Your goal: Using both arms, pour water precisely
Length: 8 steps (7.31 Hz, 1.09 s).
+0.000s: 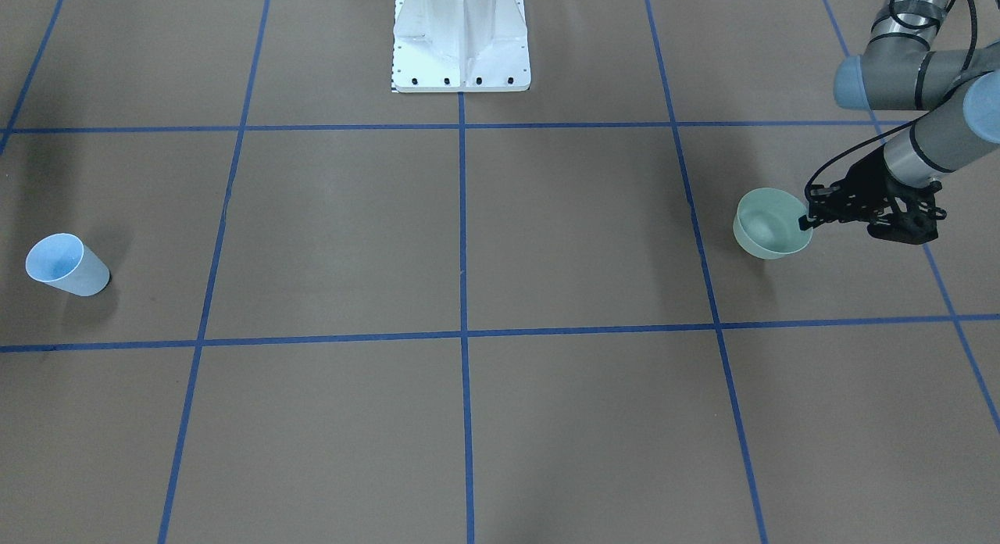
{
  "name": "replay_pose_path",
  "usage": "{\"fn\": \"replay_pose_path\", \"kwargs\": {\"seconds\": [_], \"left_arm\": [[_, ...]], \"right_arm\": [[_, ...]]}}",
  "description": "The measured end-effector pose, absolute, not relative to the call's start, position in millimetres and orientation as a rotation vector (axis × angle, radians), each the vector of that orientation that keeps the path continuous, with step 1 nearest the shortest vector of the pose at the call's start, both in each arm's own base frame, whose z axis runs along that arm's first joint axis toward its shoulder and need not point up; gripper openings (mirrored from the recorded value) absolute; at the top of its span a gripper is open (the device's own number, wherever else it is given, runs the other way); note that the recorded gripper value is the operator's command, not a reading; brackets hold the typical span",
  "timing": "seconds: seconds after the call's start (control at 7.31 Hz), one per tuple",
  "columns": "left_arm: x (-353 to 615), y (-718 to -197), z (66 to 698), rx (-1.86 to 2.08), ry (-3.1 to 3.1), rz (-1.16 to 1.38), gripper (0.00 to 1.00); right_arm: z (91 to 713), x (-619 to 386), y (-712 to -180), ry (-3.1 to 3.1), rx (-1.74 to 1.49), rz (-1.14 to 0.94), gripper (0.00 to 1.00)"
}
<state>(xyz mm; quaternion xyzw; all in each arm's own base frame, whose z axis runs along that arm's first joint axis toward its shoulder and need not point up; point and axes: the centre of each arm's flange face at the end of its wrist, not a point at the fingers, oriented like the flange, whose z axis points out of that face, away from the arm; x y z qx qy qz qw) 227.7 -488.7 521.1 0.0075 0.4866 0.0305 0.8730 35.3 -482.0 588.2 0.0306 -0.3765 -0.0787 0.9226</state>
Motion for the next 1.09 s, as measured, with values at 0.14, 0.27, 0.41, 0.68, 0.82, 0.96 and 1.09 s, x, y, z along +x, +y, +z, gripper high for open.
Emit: {"fn": "replay_pose_path", "kwargs": {"seconds": [0.14, 0.27, 0.41, 0.68, 0.82, 0.96, 1.09], "left_arm": [[252, -498, 473, 0.019, 1.052, 0.008, 0.0], [287, -498, 429, 0.012, 1.076, -0.037, 0.0], [323, -496, 389, -0.013, 1.09, -0.068, 0.0], [410, -487, 302, -0.037, 1.047, -0.086, 0.0], [456, -474, 260, -0.034, 1.003, -0.072, 0.0], [500, -460, 229, -0.037, 0.967, -0.063, 0.0], [536, -452, 209, -0.054, 0.947, -0.063, 0.0]], "right_arm": [[588, 34, -482, -0.773, 0.063, -0.164, 0.99], [586, 33, -483, -0.773, 0.065, -0.167, 0.99], [586, 33, -484, -0.773, 0.066, -0.168, 0.99], [585, 31, -485, -0.773, 0.066, -0.173, 0.99], [584, 28, -486, -0.773, 0.065, -0.178, 1.0], [585, 27, -486, -0.773, 0.063, -0.181, 0.99], [585, 26, -486, -0.773, 0.062, -0.182, 0.99]]}}
